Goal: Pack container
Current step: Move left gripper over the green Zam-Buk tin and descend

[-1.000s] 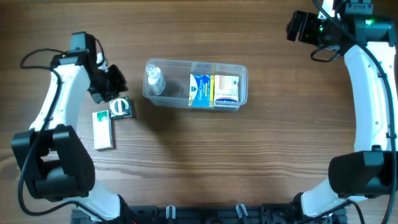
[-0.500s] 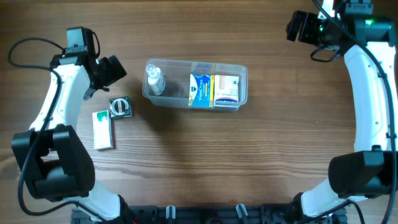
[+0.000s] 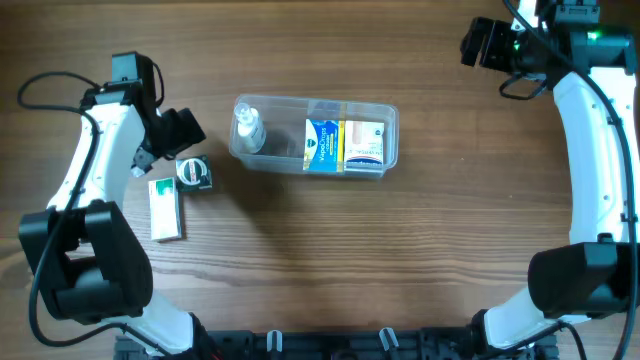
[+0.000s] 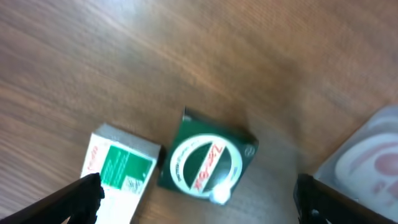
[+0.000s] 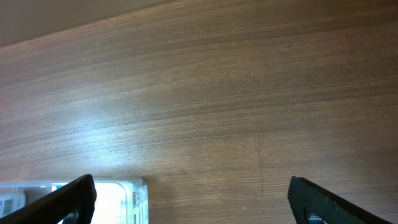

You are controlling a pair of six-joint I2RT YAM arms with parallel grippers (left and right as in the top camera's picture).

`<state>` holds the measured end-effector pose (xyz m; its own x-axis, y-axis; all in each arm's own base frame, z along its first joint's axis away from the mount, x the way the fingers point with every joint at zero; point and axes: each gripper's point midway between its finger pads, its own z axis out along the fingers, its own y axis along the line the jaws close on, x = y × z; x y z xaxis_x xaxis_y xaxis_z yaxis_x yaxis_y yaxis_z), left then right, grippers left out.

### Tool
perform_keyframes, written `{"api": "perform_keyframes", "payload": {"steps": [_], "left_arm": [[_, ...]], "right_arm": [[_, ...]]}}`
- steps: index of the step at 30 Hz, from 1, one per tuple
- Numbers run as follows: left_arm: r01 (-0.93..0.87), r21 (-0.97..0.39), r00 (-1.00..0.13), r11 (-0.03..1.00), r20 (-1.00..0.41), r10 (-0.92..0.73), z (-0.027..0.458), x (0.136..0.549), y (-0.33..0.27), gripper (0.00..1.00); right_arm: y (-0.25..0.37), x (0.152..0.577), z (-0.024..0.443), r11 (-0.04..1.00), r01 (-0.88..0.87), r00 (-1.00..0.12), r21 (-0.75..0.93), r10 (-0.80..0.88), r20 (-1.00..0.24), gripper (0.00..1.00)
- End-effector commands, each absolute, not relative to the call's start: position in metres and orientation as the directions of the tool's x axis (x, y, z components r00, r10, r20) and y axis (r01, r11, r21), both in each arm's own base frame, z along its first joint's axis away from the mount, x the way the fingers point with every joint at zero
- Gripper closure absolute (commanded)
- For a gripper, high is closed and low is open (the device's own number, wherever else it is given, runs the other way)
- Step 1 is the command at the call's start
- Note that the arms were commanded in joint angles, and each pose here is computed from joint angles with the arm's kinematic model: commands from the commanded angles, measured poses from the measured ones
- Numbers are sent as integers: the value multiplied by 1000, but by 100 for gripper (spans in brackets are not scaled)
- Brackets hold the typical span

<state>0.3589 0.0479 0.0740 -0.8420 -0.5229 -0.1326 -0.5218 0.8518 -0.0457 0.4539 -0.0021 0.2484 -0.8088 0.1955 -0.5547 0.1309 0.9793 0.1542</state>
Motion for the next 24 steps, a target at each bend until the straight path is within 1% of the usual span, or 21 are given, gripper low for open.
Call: {"api": "perform_keyframes", "payload": {"steps": [1,5,9,12,16,19,24], "left_arm": [[-506,-91,-852,858,-99,-513,83,352,36,1],[-503,-89,-856,860,-83,-510,83,348,35,0],[-443,-87,-889,892,-89,-450,83,349,31,2],[-431,-85,-895,899,-85,-437,83,348,27,2],[-387,-88,-912,918,-113,-395,83,356,19,4],[-381,-29,-913,924,-147,-381,83,359,25,2],[-379,-28,-912,925,-156,-379,82,360,26,3]], "right_arm": [[-3,455,252,977,141,-801,160,207,-561,0],[-3,455,252,977,141,-802,160,207,-561,0],[-3,455,252,977,141,-801,160,208,-561,0],[-3,455,252,977,141,-801,160,208,-561,0],[-3,455,252,977,141,-801,160,208,-561,0],[-3,455,252,977,141,-801,160,208,-561,0],[-3,455,252,977,141,-801,160,208,-561,0]]}}
